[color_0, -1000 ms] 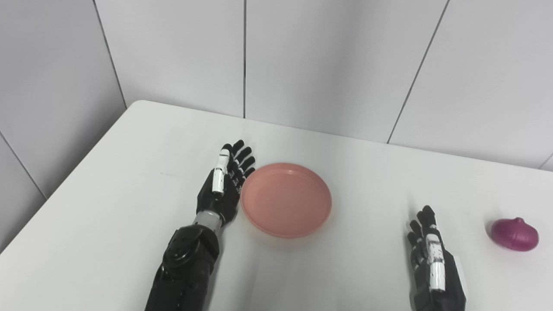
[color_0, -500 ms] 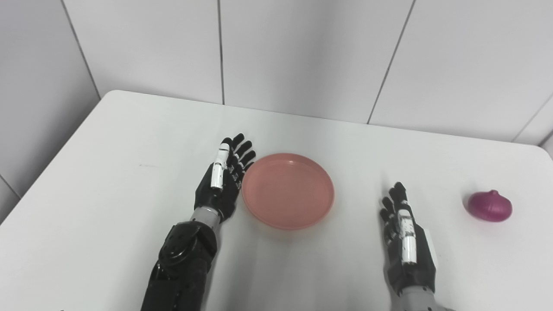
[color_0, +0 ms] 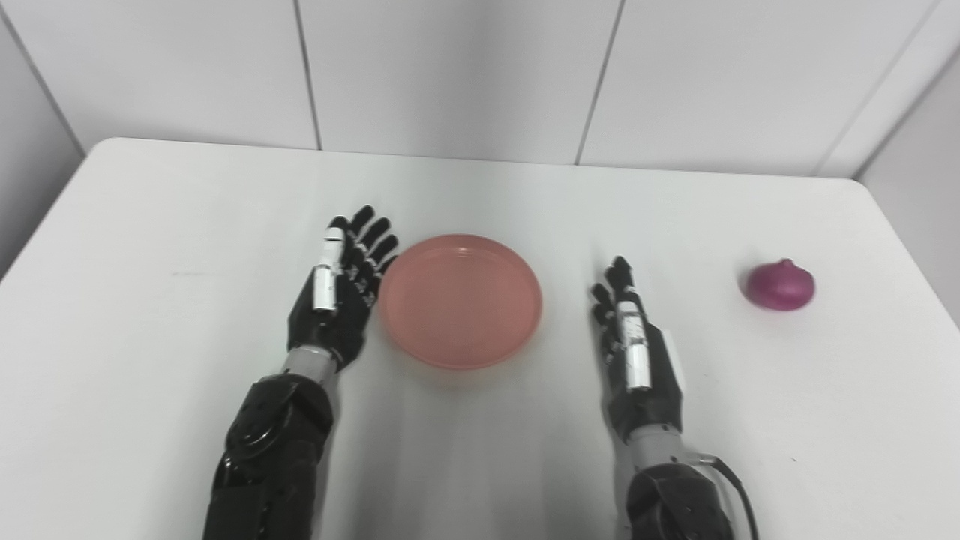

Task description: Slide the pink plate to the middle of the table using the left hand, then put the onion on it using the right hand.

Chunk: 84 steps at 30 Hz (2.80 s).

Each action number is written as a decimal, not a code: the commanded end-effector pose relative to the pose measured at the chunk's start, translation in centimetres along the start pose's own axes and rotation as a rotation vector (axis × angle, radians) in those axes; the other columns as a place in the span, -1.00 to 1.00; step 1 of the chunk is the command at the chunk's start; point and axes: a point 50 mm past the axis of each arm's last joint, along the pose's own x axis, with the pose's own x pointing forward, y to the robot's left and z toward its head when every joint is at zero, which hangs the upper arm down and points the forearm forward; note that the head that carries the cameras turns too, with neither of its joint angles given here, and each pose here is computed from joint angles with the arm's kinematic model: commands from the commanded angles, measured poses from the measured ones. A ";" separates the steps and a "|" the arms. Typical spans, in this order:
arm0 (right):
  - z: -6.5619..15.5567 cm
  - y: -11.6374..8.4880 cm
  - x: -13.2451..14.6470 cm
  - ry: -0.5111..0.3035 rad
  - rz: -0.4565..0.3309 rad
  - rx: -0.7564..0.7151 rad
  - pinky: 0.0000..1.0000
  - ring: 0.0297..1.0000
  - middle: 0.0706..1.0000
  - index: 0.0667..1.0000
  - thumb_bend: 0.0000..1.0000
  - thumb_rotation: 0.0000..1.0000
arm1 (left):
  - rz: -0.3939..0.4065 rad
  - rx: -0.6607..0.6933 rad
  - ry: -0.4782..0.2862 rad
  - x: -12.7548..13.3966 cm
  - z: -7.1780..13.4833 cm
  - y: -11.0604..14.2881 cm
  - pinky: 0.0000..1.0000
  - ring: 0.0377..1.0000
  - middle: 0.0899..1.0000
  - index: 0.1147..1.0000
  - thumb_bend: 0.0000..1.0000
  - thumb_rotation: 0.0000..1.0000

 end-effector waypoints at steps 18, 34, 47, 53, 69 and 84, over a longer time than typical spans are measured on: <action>0.9 1.2 0.7 -0.068 -0.012 -0.032 0.95 0.94 0.98 1.00 -0.55 1.00 | -0.075 0.034 -0.013 -1.1 -0.8 0.6 0.88 0.87 0.88 0.86 -0.17 1.00; 1.3 0.2 1.0 -0.096 -0.031 -0.029 0.96 0.96 1.00 1.00 -0.40 1.00 | -0.099 0.057 -0.031 -1.6 -1.7 0.7 0.88 0.88 0.89 0.85 -0.14 1.00; 5.4 -1.6 1.5 -0.195 -0.046 -0.325 0.82 0.91 0.96 0.97 -0.03 0.83 | -0.093 0.057 -0.029 -1.5 -2.2 1.1 0.90 0.88 0.88 0.85 -0.13 1.00; 8.3 -2.9 1.4 -0.229 -0.076 -0.469 0.94 0.88 0.93 0.94 0.02 0.80 | -0.091 0.045 -0.034 -1.6 -2.4 1.2 0.90 0.86 0.87 0.83 -0.15 1.00; 13.7 -6.9 1.9 -0.372 -0.179 -0.802 0.63 0.78 0.83 0.91 0.60 0.02 | -0.075 0.021 -0.023 -1.7 -2.5 1.7 0.87 0.85 0.84 0.84 -0.19 1.00; 16.8 -10.7 2.7 -0.349 -0.324 -1.093 0.48 0.69 0.77 0.85 0.90 -0.13 | -0.075 0.005 -0.016 -1.7 -2.8 2.2 0.89 0.86 0.85 0.84 -0.16 1.00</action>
